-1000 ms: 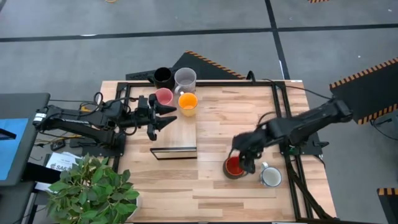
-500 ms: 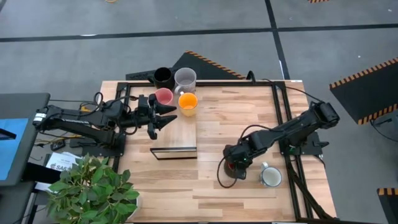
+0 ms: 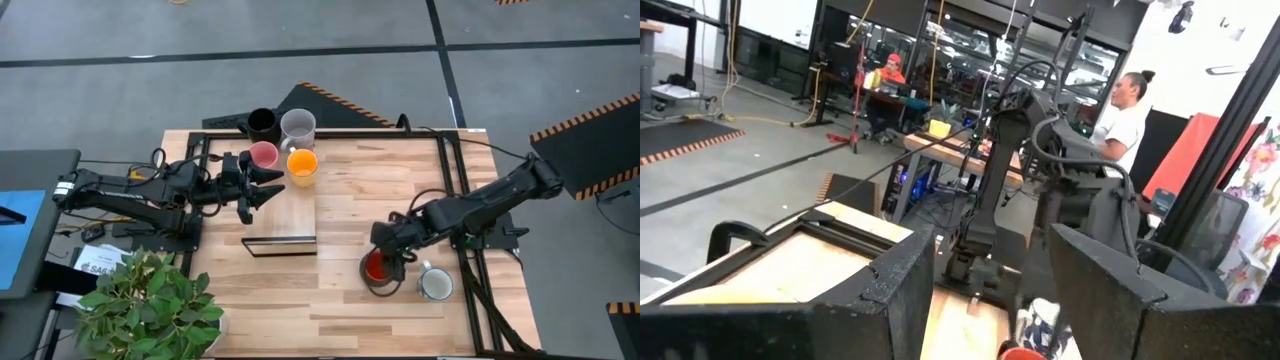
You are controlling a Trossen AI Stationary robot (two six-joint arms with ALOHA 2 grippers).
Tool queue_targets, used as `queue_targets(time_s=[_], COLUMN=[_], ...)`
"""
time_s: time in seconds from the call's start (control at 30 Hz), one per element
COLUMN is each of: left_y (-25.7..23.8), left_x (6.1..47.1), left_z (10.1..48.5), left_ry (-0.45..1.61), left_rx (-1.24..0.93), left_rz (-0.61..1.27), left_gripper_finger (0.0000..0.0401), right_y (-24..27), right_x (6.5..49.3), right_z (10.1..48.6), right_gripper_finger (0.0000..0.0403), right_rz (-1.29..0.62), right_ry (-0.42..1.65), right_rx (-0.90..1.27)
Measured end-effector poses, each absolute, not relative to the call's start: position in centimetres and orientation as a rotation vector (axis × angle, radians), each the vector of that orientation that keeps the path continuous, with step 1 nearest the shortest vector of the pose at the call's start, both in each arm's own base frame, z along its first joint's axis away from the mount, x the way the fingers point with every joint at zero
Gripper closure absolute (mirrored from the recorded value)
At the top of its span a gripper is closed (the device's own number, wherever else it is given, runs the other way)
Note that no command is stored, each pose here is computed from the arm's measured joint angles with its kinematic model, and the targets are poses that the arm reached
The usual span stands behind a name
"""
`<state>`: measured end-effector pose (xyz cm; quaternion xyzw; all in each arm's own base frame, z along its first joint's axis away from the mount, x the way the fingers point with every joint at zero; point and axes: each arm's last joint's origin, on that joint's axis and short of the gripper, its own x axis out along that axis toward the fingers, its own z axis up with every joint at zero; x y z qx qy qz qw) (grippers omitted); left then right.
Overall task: Place coffee mugs
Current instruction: Put the orange mug on the shelf
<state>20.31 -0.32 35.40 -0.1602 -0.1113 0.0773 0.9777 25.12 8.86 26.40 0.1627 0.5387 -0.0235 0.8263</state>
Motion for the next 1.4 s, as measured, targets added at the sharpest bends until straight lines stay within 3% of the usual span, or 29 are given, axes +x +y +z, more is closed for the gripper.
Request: queue_targets(time_s=[0.2,0.5,0.63,0.77,0.93,1.17,1.3,1.4], left_y=[-0.3,-0.3,-0.3,-0.1,0.2,0.3,0.3,0.3], left_x=[20.3,20.3,20.3,19.6,18.2,17.0,16.9,16.9], left_z=[35.4,35.4,35.6,37.0,38.9,39.8,39.7,39.7], left_ry=[-0.224,-0.225,-0.243,-0.299,-0.381,-0.423,-0.414,-0.413], left_rx=[-0.323,-0.323,-0.327,-0.338,-0.347,-0.342,-0.343,-0.351], left_rz=[0.156,0.156,0.172,0.186,0.191,0.192,0.193,0.186], left_gripper_finger=[0.0221,0.0221,0.0221,0.0221,0.0221,0.0221,0.0221,0.0221], right_y=[8.5,9.2,9.3,8.9,6.9,4.3,2.6,1.6], right_x=[25.3,27.7,28.2,28.4,30.2,33.5,36.2,38.5], right_z=[25.7,20.1,19.6,22.0,29.6,39.9,41.7,40.7], right_gripper_finger=[0.0175,0.0179,0.0236,0.0361,0.0358,0.0358,0.0358,0.0358], right_rz=[-0.145,-0.163,-0.17,-0.14,-0.115,-0.228,-0.255,-0.296], right_ry=[1.169,1.393,1.426,1.409,1.164,0.775,0.725,0.768], right_rx=[0.297,0.199,0.182,0.162,0.249,0.13,0.12,0.112])
